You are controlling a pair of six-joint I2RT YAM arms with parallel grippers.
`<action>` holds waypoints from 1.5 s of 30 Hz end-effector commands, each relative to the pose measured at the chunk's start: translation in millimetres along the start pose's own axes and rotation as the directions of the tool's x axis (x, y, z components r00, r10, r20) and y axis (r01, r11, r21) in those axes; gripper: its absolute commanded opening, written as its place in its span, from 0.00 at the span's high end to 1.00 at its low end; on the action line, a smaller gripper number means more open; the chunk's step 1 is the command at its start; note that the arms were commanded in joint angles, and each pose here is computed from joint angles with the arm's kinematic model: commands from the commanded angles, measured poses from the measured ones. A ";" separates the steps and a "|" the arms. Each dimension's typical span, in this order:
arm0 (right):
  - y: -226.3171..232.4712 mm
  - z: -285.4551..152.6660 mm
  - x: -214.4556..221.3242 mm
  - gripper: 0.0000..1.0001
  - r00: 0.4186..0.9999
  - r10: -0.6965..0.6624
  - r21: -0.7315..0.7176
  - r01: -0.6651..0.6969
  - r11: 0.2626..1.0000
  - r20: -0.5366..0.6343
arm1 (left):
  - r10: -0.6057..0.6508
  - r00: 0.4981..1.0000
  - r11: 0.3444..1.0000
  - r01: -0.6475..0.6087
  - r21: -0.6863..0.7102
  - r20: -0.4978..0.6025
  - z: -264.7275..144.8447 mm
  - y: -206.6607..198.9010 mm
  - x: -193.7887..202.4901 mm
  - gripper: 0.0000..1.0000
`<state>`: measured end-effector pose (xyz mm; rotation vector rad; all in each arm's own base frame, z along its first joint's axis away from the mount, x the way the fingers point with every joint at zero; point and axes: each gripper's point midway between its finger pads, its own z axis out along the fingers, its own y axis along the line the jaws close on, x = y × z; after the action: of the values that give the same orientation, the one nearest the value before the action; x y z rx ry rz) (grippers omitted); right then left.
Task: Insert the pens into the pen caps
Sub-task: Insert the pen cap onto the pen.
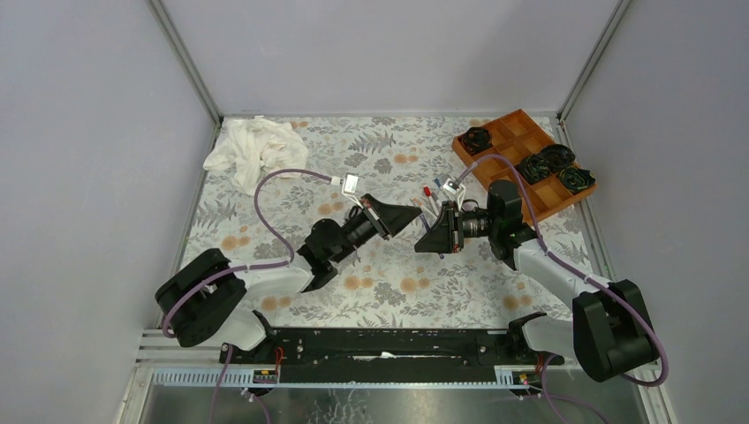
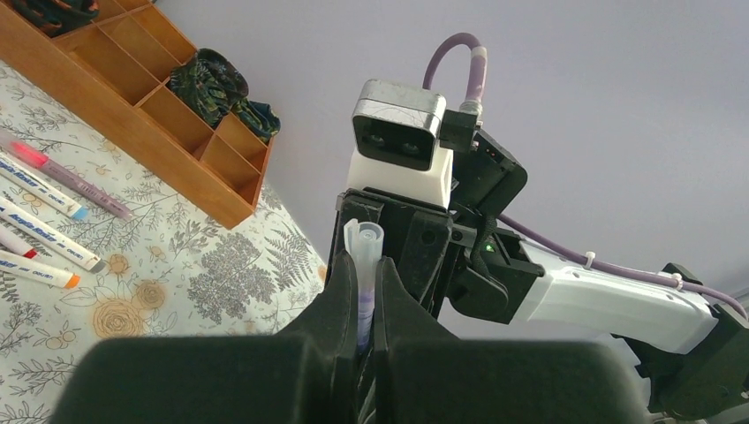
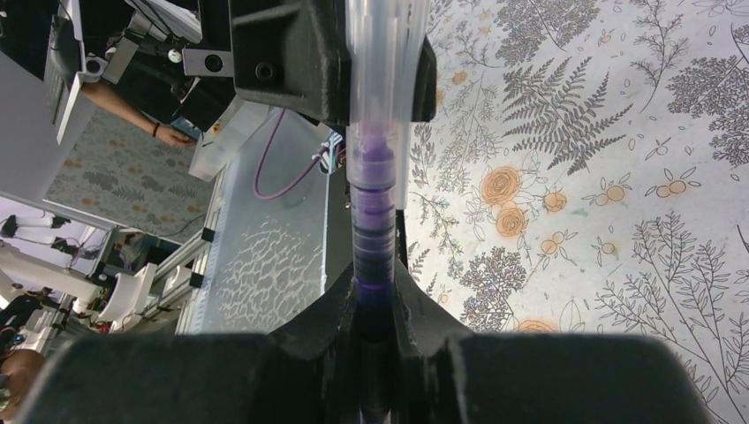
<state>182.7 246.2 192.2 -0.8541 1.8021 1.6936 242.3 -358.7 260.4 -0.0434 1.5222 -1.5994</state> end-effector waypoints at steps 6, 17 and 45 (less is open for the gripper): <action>6.9 1.1 -18.9 1.00 0.989 -0.143 0.006 0.143 0.990 0.026 | -0.035 0.998 0.999 0.034 -0.006 -0.057 -12.0 -11.2 17.7 0.75; 10.3 0.7 -18.9 1.00 0.987 -0.156 -0.009 0.156 0.988 0.024 | -0.026 1.000 0.997 0.025 -0.069 -0.010 -24.5 -6.9 5.2 0.35; -1.7 -2.1 -20.4 1.00 0.976 -0.219 0.093 0.218 0.972 0.004 | 0.012 0.999 0.872 0.005 -0.490 0.031 27.1 11.4 -15.7 0.47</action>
<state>193.0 243.1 187.5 -0.9214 1.7698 1.5094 266.6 -371.2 269.2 -0.3594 1.8505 -1.2666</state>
